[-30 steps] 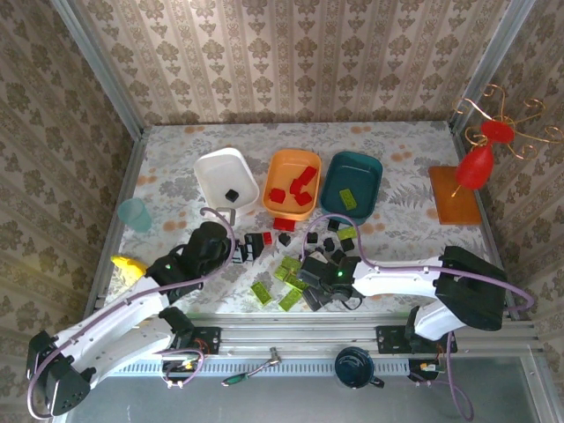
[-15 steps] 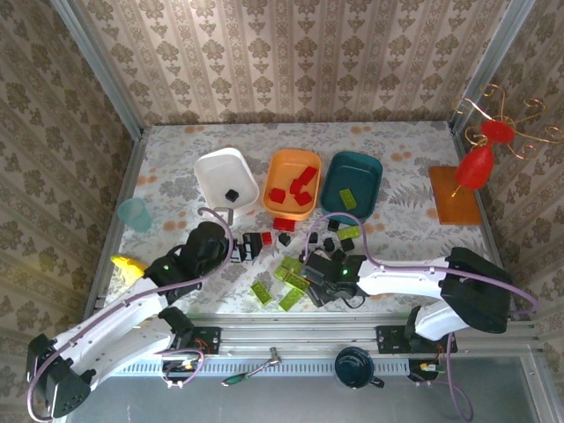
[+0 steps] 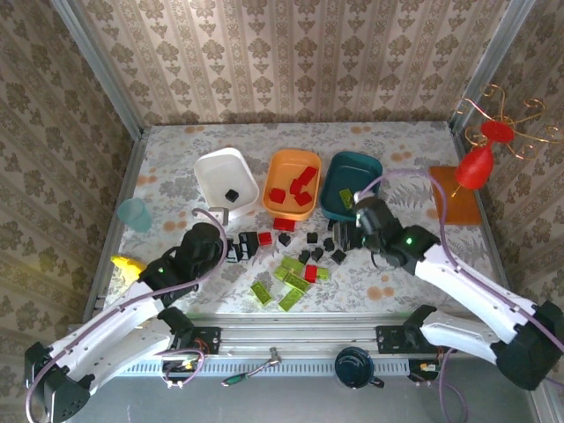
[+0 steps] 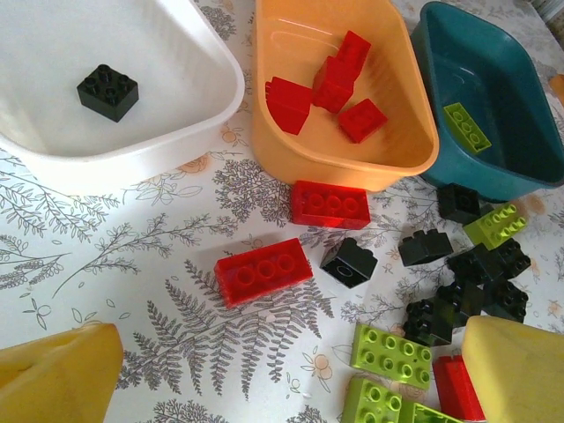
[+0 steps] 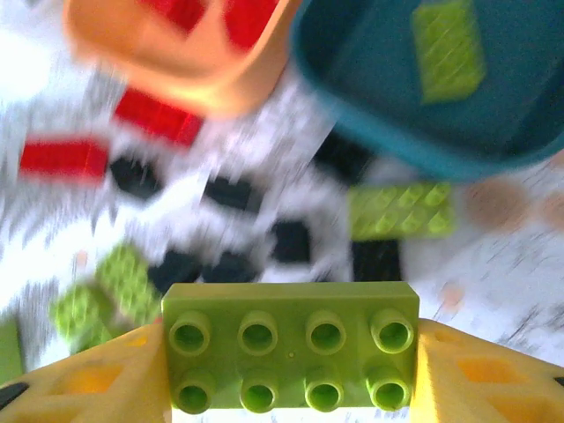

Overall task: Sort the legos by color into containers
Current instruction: Place the lego in the container.

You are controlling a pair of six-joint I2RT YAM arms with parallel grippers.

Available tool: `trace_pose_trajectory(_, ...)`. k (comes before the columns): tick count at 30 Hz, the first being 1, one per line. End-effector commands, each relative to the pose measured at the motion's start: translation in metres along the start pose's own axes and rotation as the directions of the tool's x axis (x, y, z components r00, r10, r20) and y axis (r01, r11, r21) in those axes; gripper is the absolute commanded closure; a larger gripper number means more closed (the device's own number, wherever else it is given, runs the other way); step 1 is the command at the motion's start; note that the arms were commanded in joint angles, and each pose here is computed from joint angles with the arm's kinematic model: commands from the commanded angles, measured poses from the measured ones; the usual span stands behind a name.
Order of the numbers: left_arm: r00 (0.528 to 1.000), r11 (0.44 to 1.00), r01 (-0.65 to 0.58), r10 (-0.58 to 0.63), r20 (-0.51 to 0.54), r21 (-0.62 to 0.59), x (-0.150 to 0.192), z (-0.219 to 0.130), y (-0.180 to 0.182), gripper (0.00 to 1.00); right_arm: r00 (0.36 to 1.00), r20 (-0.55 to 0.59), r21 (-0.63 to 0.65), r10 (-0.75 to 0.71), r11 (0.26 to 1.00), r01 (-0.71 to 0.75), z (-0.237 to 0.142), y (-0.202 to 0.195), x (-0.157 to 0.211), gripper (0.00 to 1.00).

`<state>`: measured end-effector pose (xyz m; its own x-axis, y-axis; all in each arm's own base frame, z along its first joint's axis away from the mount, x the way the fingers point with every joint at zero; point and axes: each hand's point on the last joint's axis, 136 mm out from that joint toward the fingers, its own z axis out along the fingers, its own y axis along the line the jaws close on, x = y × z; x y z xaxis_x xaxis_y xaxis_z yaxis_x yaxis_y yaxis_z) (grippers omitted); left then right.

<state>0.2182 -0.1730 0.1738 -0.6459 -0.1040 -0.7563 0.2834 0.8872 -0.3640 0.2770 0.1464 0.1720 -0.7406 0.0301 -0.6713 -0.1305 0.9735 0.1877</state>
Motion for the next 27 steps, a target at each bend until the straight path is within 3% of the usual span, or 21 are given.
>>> trace_pose_trajectory(1, 1.0, 1.0, 0.023, -0.023, -0.003, 0.004, -0.001, -0.002, 0.0, 0.0, 0.995, 0.069, 0.007, 0.074, 0.997, -0.075, 0.026, -0.009, -0.046, 0.44)
trace_pose_trajectory(6, 0.998, 0.999, 0.045, -0.045, -0.044, -0.016, 0.011, -0.002, 0.006, 0.01, 0.987, 0.011, 0.077, 0.162, 0.984, -0.162, 0.092, -0.033, -0.076, 0.44)
trace_pose_trajectory(11, 0.995, 0.997, 0.068, -0.07, -0.072, -0.03, 0.025, -0.002, 0.013, 0.01, 0.981, -0.062, 0.154, 0.183, 0.973, -0.172, 0.14, -0.053, -0.079, 0.42)
trace_pose_trajectory(13, 0.994, 0.997, 0.074, -0.076, -0.082, -0.033, 0.029, -0.002, 0.014, 0.01, 0.979, -0.076, 0.157, 0.187, 0.972, -0.173, 0.151, -0.055, -0.08, 0.4)
trace_pose_trajectory(15, 0.992, 0.996, 0.073, -0.077, -0.096, -0.04, 0.035, -0.001, 0.016, 0.01, 0.978, -0.091, 0.144, 0.187, 0.974, -0.173, 0.16, -0.052, -0.082, 0.29)
trace_pose_trajectory(19, 0.989, 0.996, 0.065, -0.071, -0.126, -0.055, 0.045, 0.0, 0.018, 0.04, 0.979, -0.076, 0.116, 0.188, 0.977, -0.179, 0.157, -0.047, -0.091, 0.19)
trace_pose_trajectory(27, 0.955, 0.995, -0.012, -0.018, -0.297, -0.1, 0.087, 0.004, 0.014, 0.08, 0.987, -0.016, 0.052, 0.157, 0.986, -0.156, 0.117, -0.025, -0.082, 0.18)
